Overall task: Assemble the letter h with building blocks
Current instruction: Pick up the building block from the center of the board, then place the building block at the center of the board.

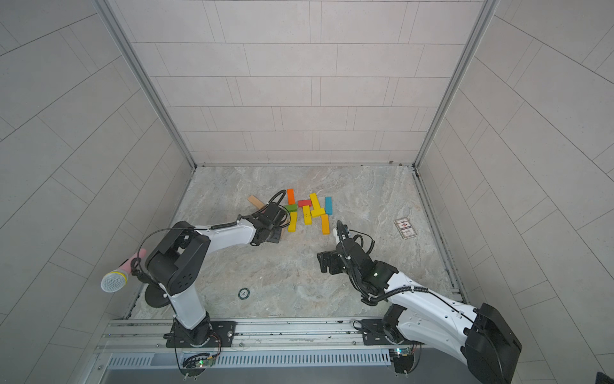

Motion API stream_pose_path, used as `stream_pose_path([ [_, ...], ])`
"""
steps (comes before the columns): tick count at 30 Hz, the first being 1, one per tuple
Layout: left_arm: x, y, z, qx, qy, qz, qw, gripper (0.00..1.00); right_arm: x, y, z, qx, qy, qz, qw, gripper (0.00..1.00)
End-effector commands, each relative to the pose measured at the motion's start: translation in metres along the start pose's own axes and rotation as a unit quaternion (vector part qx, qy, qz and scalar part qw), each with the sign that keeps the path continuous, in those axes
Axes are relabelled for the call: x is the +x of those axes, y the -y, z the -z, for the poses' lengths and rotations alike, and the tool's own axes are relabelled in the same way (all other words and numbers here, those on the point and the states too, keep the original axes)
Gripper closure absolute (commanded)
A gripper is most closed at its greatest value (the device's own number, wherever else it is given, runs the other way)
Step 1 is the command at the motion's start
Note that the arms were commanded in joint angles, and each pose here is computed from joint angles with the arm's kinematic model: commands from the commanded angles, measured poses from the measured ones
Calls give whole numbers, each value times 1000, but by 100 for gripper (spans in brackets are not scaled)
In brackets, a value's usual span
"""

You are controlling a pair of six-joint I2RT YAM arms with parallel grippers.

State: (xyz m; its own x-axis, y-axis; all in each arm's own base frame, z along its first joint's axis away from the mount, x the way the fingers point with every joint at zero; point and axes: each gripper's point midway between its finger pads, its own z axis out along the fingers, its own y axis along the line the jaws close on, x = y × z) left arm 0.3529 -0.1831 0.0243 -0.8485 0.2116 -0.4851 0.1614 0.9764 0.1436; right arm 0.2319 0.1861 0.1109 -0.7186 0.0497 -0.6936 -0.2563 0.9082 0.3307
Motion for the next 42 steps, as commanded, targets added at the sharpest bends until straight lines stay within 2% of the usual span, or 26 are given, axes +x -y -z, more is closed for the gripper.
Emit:
stream_pose_path([
  [1, 2, 8, 11, 8, 2, 4, 1000, 100, 4, 6, 0, 13, 1, -4, 1000, 2],
  [3, -2, 11, 17, 19, 5, 11, 1000, 100, 5, 7, 0, 14, 0, -5, 1000, 2],
  [12, 17, -25, 35, -42, -2, 14, 999, 100, 7, 9, 0, 17, 3, -5, 1000, 2],
  [21, 22, -25, 20, -45, -14, 37, 998, 100, 8, 16, 0, 30, 7, -8, 1000, 2],
  [26, 31, -35, 10, -66, -27, 55, 996, 100, 6, 16, 2, 30, 15, -9, 999, 2],
  [42, 26, -41, -3, -67, -20, 75, 995, 100, 7, 18, 2, 33, 16, -7, 999, 2],
])
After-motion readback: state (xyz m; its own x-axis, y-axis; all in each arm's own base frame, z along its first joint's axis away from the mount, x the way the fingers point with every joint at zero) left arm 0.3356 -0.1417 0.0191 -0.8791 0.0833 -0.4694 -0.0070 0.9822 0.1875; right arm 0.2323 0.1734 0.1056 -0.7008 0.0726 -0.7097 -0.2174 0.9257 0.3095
